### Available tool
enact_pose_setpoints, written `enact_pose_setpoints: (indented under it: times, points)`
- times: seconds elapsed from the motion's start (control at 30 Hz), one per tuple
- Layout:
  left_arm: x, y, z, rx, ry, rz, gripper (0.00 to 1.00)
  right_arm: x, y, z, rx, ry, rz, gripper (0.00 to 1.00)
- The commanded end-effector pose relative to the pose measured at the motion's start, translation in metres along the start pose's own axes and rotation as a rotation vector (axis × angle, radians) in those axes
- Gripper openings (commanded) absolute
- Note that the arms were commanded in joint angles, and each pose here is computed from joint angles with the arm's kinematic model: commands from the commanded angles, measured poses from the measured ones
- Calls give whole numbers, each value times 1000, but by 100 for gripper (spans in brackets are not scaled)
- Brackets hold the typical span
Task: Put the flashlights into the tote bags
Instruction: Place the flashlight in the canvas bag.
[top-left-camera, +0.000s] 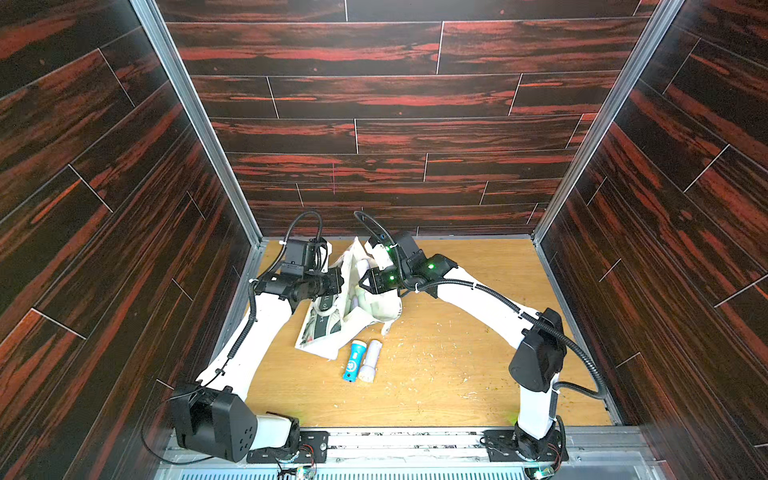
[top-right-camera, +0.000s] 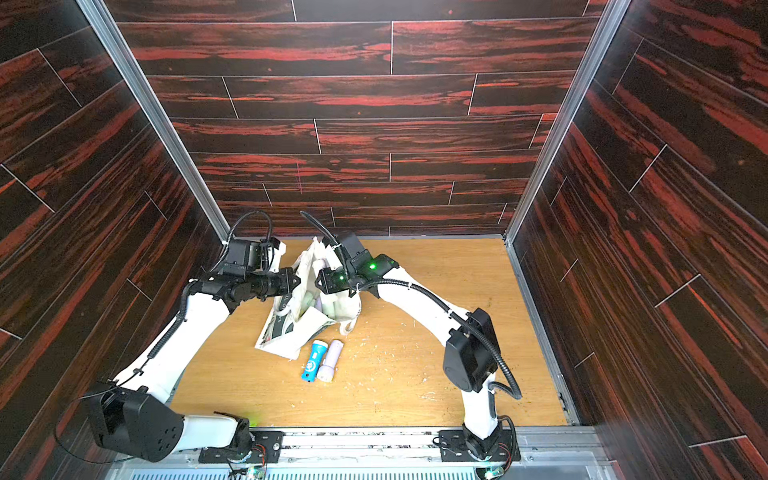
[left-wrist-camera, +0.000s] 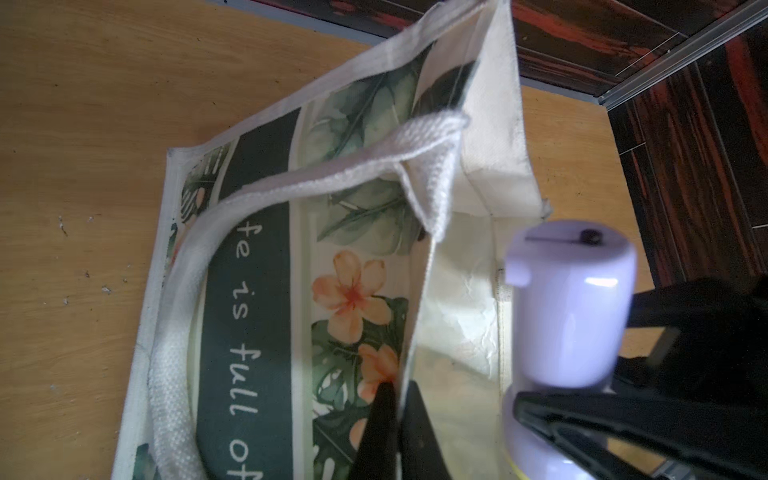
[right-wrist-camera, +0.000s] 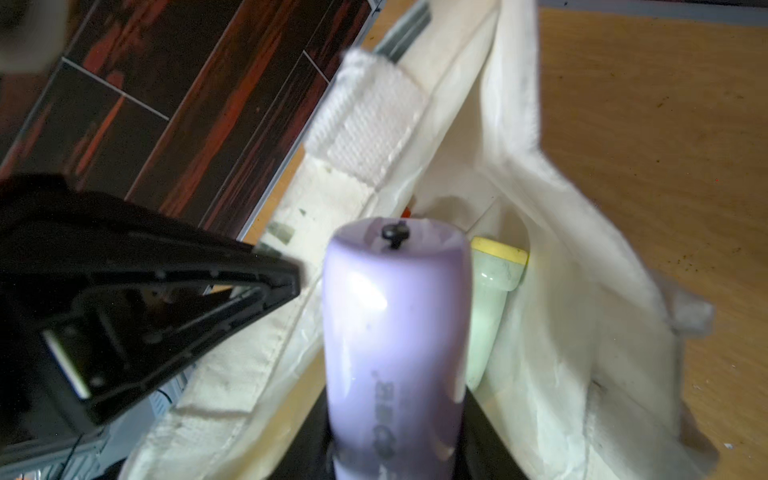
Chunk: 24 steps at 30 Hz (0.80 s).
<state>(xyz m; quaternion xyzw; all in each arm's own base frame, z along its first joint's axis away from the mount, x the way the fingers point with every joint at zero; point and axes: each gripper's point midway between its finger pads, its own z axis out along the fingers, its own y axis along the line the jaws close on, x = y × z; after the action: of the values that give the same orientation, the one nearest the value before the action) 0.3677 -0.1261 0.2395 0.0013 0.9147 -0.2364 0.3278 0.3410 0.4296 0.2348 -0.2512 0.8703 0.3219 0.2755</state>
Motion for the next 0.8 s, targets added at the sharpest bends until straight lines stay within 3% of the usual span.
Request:
enact_pose_setpoints:
  times: [0.0, 0.77]
  points:
    - [-15, -10, -8, 32, -39, 9, 0, 15, -6, 19, -10, 59, -36, 0]
    - [-34, -38, -31, 141, -121, 49, 0, 63, -21, 96, -19, 225, 57, 0]
